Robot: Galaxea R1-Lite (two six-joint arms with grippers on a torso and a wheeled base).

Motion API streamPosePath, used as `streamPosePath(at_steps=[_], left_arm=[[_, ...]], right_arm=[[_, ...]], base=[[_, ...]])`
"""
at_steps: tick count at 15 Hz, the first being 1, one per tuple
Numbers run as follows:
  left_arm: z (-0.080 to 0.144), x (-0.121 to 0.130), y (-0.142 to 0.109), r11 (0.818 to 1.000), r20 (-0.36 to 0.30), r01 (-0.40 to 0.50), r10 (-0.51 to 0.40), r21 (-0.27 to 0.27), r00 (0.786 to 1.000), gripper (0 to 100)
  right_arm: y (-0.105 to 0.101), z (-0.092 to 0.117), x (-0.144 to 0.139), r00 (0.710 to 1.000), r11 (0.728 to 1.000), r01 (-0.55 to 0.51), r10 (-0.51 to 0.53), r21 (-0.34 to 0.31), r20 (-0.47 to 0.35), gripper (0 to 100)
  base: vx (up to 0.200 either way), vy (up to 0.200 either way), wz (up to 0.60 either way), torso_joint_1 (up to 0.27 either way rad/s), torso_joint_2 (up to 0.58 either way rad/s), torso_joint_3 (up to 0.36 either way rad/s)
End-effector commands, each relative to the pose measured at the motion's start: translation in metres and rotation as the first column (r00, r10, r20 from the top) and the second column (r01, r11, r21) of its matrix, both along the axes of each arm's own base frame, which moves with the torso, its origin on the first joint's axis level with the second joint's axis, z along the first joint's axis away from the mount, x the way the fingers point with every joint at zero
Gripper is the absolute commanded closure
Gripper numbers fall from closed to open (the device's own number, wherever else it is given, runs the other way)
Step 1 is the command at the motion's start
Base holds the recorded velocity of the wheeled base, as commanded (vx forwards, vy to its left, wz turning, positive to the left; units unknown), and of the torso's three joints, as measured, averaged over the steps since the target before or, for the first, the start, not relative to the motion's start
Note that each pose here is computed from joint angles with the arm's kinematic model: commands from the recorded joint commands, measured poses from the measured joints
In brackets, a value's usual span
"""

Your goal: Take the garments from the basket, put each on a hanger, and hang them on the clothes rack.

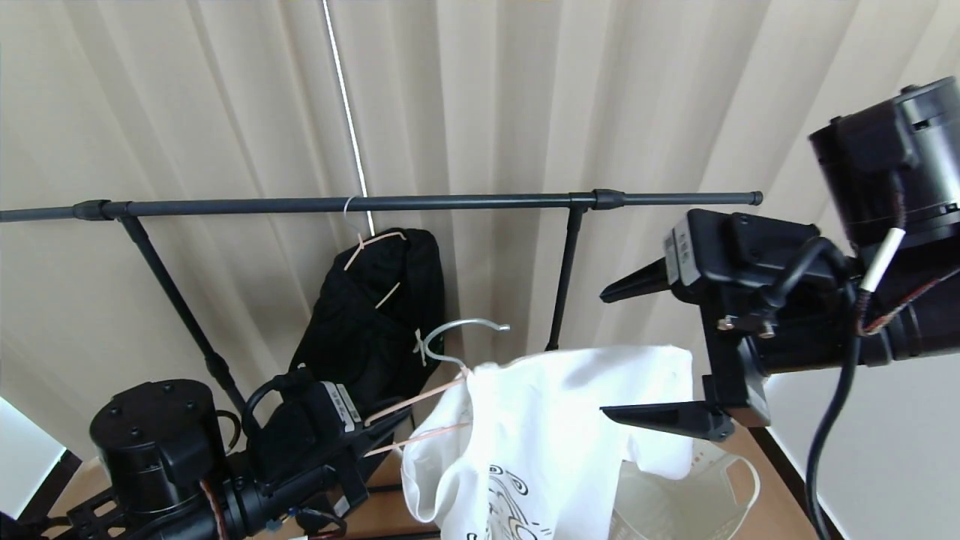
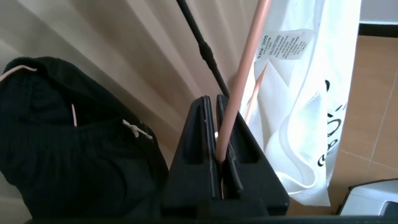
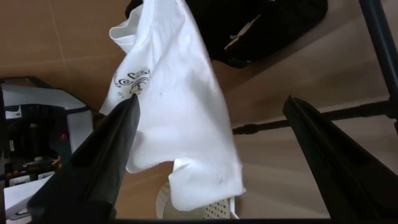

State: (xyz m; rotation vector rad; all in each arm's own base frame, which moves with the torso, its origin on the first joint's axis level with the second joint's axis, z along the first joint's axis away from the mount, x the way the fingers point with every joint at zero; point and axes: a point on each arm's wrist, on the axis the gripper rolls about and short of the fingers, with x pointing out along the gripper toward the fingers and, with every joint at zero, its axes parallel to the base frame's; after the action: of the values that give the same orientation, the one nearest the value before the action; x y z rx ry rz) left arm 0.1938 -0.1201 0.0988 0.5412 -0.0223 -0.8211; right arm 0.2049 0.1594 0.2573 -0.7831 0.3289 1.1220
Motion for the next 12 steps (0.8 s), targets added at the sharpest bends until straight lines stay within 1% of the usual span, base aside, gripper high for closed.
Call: streamPosePath(at_steps=[1, 2, 4, 9, 12], left_arm=[[0.003, -0.003, -0.003, 1.000, 0.013, 0.016, -0.016, -0.008, 1.000, 100], [0.003, -0.004, -0.006, 1.000, 0.015, 0.030, -0.030, -0.009, 0.999, 100], [0.003, -0.006, -0.009, 0.999, 0.015, 0.049, -0.048, -0.009, 0.999, 100], [0.004, -0.009, -0.010, 0.998, 0.027, 0.060, -0.060, -0.001, 0.998, 100], [0.004, -0.010, -0.011, 0.998, 0.027, 0.068, -0.068, -0.001, 0.997, 100]], right_arm=[[0.017, -0.019, 0.017, 0.999, 0.999, -0.007, 0.004, -0.044, -0.051, 0], [0.021, -0.024, 0.023, 0.999, 0.998, 0.007, -0.010, -0.065, -0.053, 0], [0.025, -0.029, 0.028, 0.998, 0.997, 0.014, -0.019, -0.079, -0.063, 0], [0.023, -0.021, 0.029, 0.999, 0.998, 0.020, -0.023, -0.064, -0.041, 0], [0.022, -0.022, 0.030, 0.999, 0.998, 0.025, -0.027, -0.065, -0.042, 0]], base=[[0.000, 0.000, 0.00, 0.000, 0.00, 0.000], [0.000, 0.000, 0.00, 0.000, 0.00, 0.000], [0.000, 0.000, 0.00, 0.000, 0.00, 0.000], [0.000, 0.000, 0.00, 0.000, 0.00, 0.000], [0.000, 0.000, 0.00, 0.000, 0.00, 0.000]])
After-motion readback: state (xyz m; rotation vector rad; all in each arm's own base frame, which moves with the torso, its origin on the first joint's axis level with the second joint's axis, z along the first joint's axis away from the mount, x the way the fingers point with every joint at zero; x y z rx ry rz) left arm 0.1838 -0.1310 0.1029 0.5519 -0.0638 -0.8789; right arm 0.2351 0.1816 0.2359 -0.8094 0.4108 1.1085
